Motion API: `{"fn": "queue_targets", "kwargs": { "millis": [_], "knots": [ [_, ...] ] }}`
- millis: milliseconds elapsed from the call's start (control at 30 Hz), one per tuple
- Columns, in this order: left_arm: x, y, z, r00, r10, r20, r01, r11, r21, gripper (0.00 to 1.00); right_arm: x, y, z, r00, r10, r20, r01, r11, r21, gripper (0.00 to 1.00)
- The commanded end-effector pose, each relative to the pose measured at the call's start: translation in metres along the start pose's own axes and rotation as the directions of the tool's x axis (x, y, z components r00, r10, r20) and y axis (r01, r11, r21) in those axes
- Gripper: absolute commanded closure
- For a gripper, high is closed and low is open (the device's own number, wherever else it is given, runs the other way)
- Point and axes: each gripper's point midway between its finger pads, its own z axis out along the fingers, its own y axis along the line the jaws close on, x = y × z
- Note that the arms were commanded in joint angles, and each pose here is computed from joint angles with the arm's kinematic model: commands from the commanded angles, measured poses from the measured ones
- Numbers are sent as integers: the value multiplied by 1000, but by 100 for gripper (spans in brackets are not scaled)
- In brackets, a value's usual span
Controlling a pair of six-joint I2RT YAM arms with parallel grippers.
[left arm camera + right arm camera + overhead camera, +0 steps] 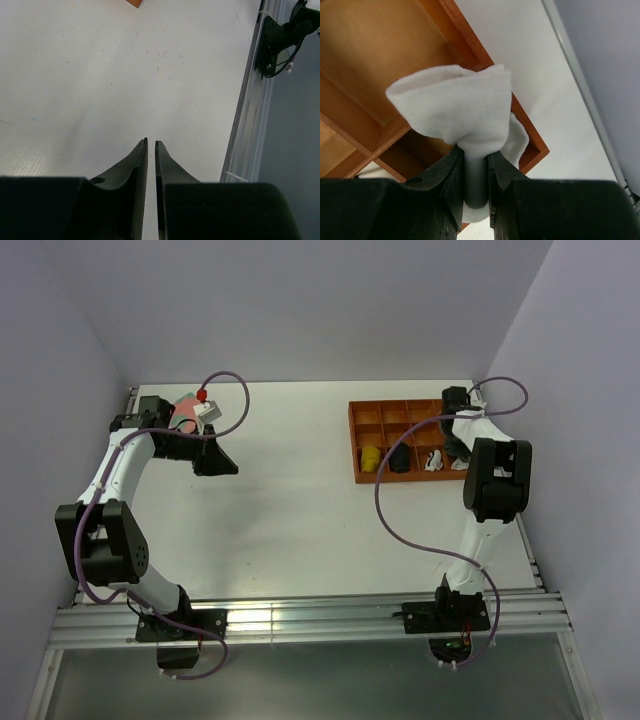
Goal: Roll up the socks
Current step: Place the sock in the storage box.
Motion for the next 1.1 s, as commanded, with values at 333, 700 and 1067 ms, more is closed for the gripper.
{"fn": "queue_targets", "kwargs": {
  "millis": [333,700,1067],
  "knots": [
    [-11,-2,-6,999,40,5,-40,999,-27,84,42,24,-8,974,-1,-226,-56,968,-243,100],
    [-11,-6,-9,999,40,-2,-40,999,-28,83,60,19,5,948,32,-317,-103,973,-208,100],
    [-16,-10,-8,999,40,-3,-40,999,-35,83,60,11,-3,950,61,-307,-130,969,-211,75]
  ]
}}
